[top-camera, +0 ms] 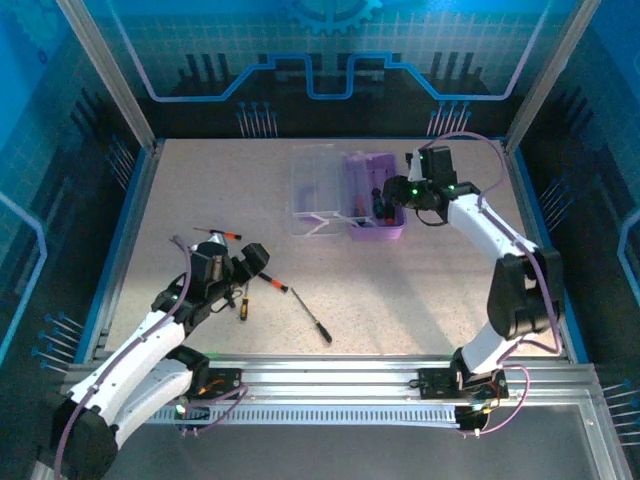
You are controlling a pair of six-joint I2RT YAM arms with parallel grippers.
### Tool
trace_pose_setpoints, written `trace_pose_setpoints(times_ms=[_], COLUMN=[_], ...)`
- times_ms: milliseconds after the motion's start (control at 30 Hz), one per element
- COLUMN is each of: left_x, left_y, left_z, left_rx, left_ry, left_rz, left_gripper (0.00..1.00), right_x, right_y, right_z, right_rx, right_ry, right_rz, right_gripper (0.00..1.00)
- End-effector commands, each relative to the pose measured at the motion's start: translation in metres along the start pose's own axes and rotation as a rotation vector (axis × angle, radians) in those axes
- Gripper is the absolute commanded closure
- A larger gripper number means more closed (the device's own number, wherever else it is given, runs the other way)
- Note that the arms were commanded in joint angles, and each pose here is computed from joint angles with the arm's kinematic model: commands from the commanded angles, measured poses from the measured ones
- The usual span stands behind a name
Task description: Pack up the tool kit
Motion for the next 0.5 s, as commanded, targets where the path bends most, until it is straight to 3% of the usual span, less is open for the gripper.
trace_pose_setpoints(times_ms=[0, 233, 467], left_x=[-0.009, -0.009, 0.0], left_y=[0.008, 0.019, 0.031], left_z=[-0.006, -0.008, -0.01], left_rx=[-0.132, -0.263, -0.398], left_ry=[-0.021, 0.009, 0.122], left_rz=[0.033, 0.069, 0.123], left_gripper=[0.07, 0.17, 0.42], right_x=[0.016, 0.066, 0.096], right_y=[0.015, 0.027, 0.032], right_z=[-0.014, -0.018, -0.013], right_rx=[-0.03, -0.045, -0.036], right_ry=[-0.082, -0.068, -0.124], right_rz=[-0.002, -0.082, -0.151], right_gripper=[0.63, 0.63, 0.63])
Point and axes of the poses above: each hand's point on the last joint's axis, 136 mm out from that joint toward the fingers, its own z axis out along the fingers, its own y axis along the line the jaws close on, x = y × z, the point moved 6 cm from there along -z, back along the fingers, and after that the axes turned 3 degrees about z, right-handed, at the moved point
